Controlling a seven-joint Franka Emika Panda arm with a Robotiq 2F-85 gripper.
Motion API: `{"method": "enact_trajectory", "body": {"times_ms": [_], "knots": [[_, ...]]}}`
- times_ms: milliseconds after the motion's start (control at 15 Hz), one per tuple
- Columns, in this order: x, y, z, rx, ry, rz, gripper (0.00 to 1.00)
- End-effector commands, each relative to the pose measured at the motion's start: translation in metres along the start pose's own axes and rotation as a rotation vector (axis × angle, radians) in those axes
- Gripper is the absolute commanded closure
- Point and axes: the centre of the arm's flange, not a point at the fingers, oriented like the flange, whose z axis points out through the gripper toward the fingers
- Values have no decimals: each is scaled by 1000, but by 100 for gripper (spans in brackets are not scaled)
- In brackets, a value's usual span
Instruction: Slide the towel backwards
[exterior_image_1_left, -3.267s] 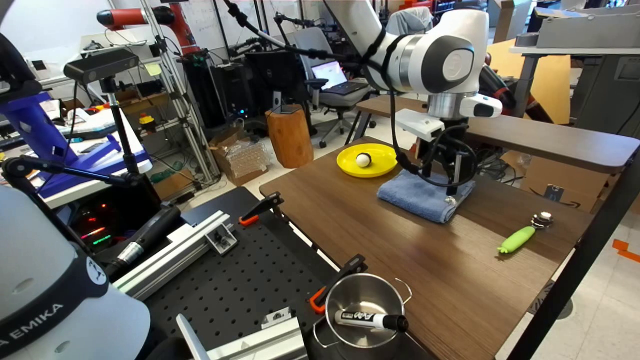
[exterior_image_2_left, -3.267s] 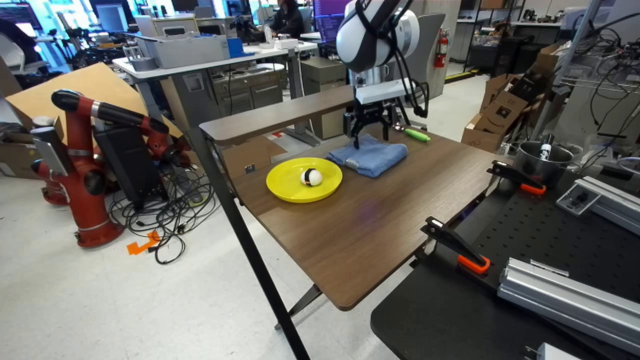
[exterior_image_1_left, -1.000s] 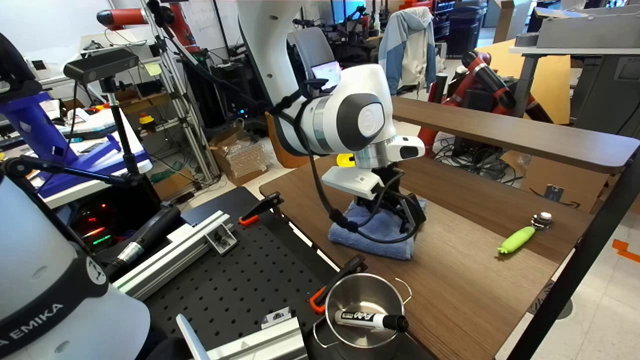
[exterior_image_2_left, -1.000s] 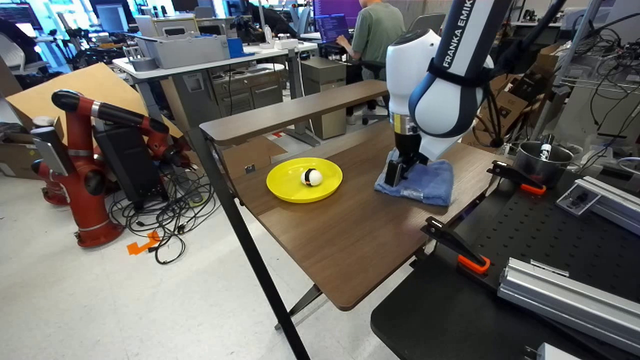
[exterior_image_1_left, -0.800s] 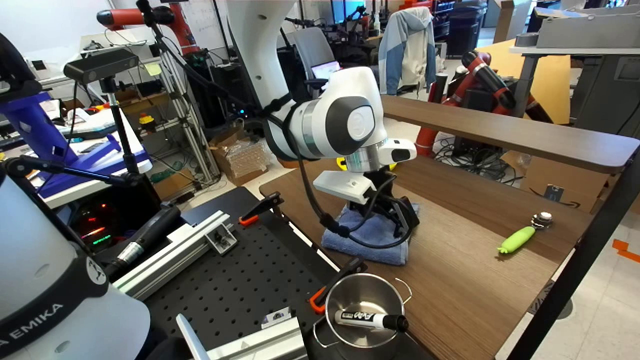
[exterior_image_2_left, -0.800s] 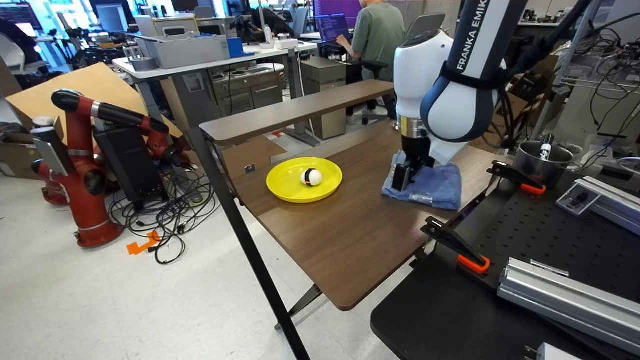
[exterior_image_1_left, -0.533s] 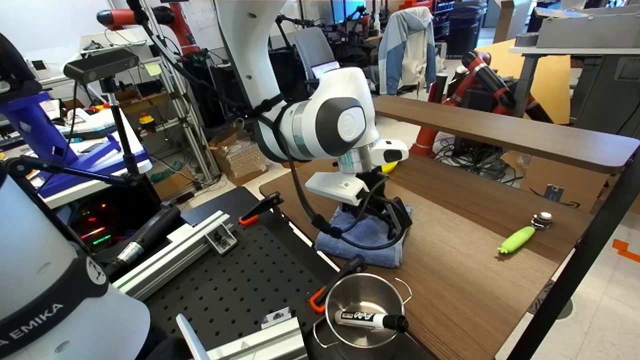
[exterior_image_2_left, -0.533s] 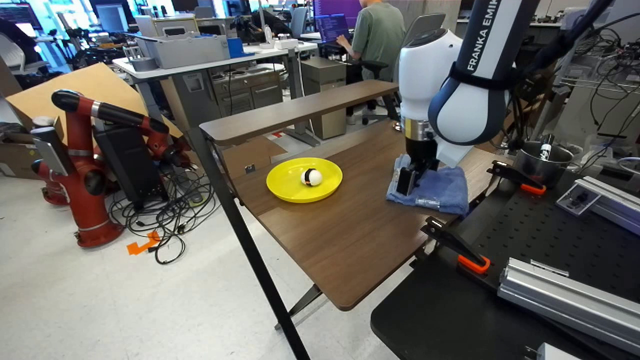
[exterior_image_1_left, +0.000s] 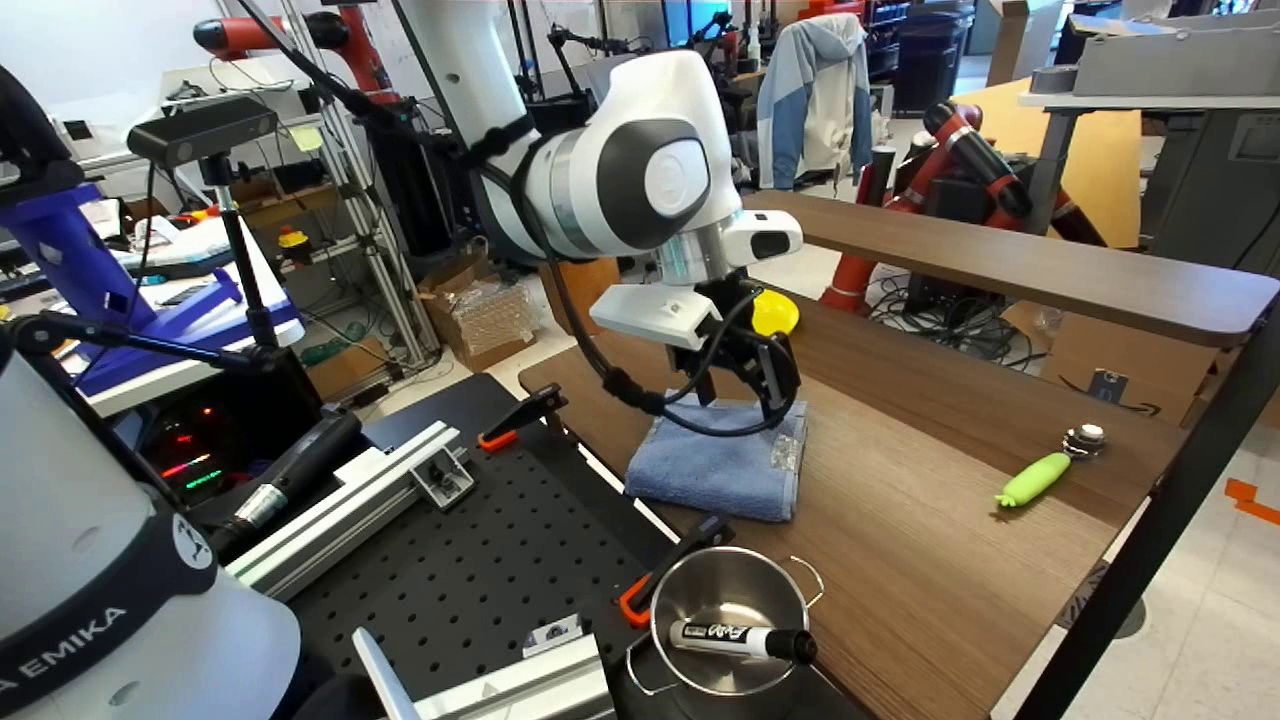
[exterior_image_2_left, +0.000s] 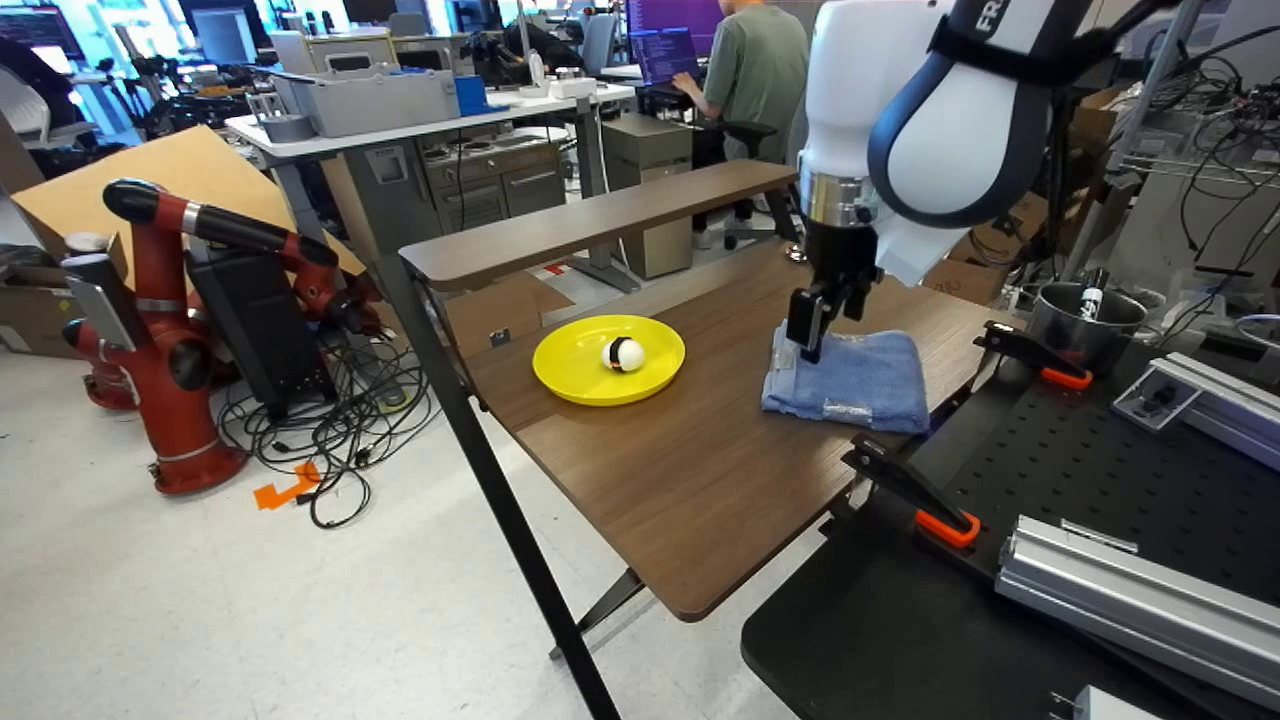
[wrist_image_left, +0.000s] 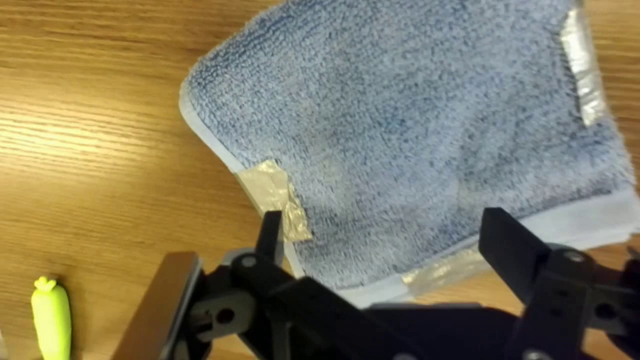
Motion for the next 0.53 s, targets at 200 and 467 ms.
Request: {"method": "enact_trajectory", "body": {"times_ms": [200, 467], "knots": [[-5, 3, -31, 36, 37, 7, 0], [-5, 1, -23, 32, 23, 3, 0]]}}
